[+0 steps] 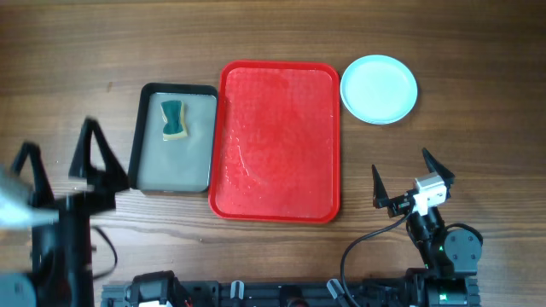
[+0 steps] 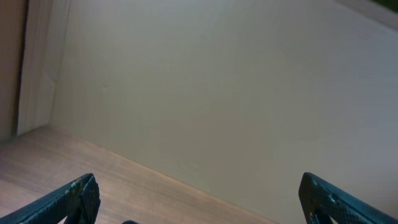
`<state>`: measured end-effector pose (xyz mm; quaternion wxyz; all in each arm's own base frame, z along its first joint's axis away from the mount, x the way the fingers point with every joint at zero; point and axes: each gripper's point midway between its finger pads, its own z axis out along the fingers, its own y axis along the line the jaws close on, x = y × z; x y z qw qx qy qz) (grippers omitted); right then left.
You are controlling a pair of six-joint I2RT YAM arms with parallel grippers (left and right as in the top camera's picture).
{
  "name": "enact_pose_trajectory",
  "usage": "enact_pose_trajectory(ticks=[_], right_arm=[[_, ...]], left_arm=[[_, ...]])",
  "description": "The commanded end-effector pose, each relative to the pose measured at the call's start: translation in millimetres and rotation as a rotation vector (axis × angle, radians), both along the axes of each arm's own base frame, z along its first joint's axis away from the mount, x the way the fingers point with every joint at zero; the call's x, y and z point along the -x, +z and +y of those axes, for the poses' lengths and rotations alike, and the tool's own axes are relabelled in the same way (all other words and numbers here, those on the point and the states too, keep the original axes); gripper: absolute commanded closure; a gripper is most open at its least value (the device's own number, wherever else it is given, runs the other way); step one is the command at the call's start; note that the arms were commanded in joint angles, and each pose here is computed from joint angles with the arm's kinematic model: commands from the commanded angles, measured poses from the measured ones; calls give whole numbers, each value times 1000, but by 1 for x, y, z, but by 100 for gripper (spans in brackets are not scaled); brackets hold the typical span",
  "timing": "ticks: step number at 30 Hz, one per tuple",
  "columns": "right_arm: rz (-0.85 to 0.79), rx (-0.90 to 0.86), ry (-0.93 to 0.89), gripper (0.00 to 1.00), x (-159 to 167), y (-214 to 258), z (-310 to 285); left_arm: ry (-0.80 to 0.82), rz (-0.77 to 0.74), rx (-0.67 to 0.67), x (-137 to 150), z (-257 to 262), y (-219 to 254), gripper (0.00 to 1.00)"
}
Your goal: Clean dirty plates on tray and stack at the side
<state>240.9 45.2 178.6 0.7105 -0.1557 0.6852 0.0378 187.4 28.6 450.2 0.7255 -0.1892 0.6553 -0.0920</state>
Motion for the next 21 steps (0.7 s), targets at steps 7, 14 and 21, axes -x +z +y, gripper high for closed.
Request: enact_pose_trajectory(ticks=[7,14,21], right_arm=[[-18,15,14,1,1,3,2],[-18,15,14,0,1,3,2],[-18,15,14,1,1,3,2]], left_arm=[[-27,4,13,65,-11,-24,0],[-55,22,15,102,-17,-50,0],[-58,10,13,128,-19,-69,0]])
